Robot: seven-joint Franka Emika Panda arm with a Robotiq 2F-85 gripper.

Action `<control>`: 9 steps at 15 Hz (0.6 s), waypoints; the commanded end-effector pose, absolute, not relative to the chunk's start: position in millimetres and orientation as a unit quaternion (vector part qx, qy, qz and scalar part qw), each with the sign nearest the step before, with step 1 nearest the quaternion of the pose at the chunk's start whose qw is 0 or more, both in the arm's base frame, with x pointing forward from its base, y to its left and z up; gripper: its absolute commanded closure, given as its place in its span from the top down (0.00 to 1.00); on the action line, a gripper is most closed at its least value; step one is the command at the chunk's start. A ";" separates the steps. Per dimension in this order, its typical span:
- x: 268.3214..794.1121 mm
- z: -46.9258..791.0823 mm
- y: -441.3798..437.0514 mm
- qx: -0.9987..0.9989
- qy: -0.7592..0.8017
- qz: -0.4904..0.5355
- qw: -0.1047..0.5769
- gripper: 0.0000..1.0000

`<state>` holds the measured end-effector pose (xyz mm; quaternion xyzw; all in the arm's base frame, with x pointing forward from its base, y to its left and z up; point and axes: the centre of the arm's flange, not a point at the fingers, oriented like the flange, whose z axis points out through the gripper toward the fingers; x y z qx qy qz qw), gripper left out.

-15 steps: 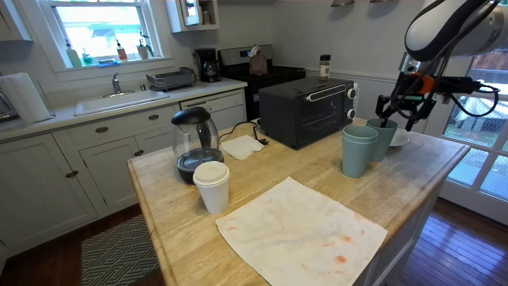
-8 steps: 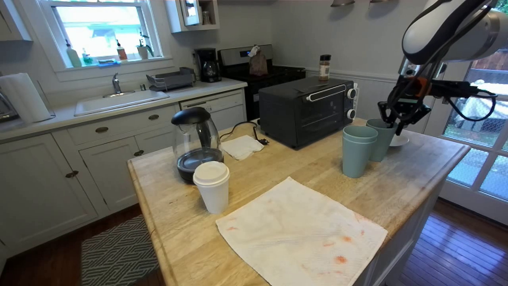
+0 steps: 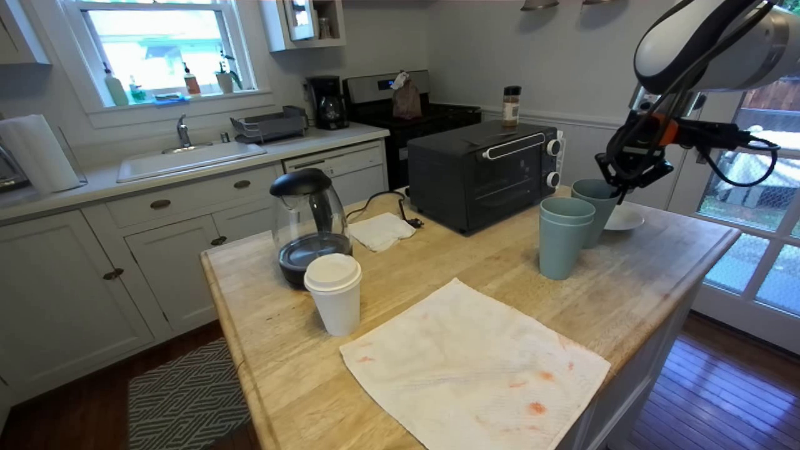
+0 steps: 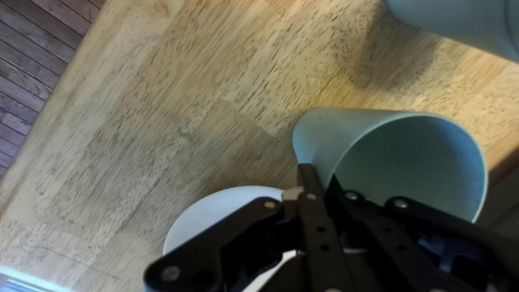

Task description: Stack the three green cups together

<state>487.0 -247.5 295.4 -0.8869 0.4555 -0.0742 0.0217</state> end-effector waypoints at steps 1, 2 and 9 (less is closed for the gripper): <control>485.3 329.4 -253.6 -0.883 0.457 -0.098 0.047 0.01; 483.9 341.1 -252.8 -0.881 0.459 -0.105 0.050 0.01; 464.6 432.9 -231.3 -0.894 0.419 -0.133 0.080 0.01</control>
